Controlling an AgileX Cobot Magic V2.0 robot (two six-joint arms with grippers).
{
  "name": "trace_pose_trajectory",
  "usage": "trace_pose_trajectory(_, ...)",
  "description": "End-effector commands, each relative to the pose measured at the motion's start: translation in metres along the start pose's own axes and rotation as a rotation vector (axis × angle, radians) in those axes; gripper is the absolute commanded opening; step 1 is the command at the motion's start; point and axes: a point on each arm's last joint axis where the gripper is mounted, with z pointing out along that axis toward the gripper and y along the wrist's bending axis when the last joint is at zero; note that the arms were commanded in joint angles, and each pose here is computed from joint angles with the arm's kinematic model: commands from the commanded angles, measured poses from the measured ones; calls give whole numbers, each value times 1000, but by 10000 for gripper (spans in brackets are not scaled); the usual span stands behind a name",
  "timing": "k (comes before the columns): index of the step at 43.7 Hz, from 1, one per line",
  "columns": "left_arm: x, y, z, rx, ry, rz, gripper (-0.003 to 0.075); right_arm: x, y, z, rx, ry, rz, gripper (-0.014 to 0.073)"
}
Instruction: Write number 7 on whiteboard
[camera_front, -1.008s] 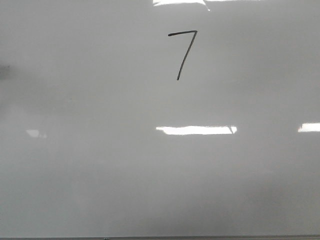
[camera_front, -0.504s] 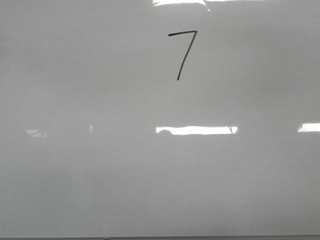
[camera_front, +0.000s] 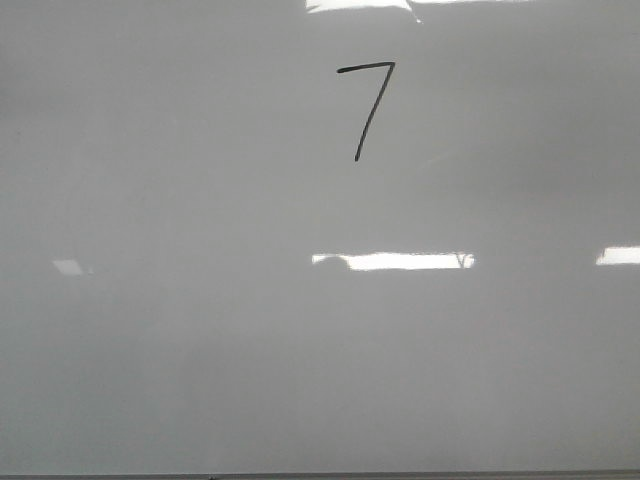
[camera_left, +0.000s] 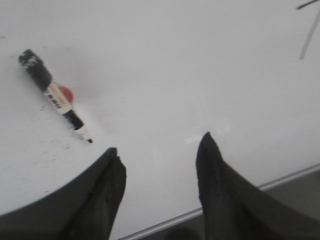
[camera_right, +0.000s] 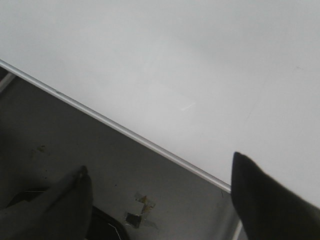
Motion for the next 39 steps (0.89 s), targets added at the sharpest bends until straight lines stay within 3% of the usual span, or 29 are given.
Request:
trace_pose_trajectory(1, 1, -10, -20, 70, -106, 24, 336, -10, -1, -7, 12, -80, 9, 591)
trace_pose_trajectory(11, 30, -17, -16, 126, -89, 36, 336, -12, 0, -7, 1, -103, 15, 591)
trace_pose_trajectory(19, 31, -17, -11, 126, -118, 30, 331, -12, 0, -7, 2, -107, 15, 591)
trace_pose_trajectory(24, 29, -17, -11, 125, -136, 29, 277, -12, 0, -7, -1, -107, 21, 563)
trace_pose_trajectory(28, 29, -17, -11, 125, -142, 29, 202, -12, 1, -7, -10, -108, 33, 444)
trace_pose_trajectory(35, 28, -17, -11, 125, -144, 28, 45, -13, 3, -7, -35, -109, 58, 121)
trace_pose_trajectory(39, 28, -17, -11, 125, -144, 28, -22, -13, 3, -7, -39, -110, 60, -7)
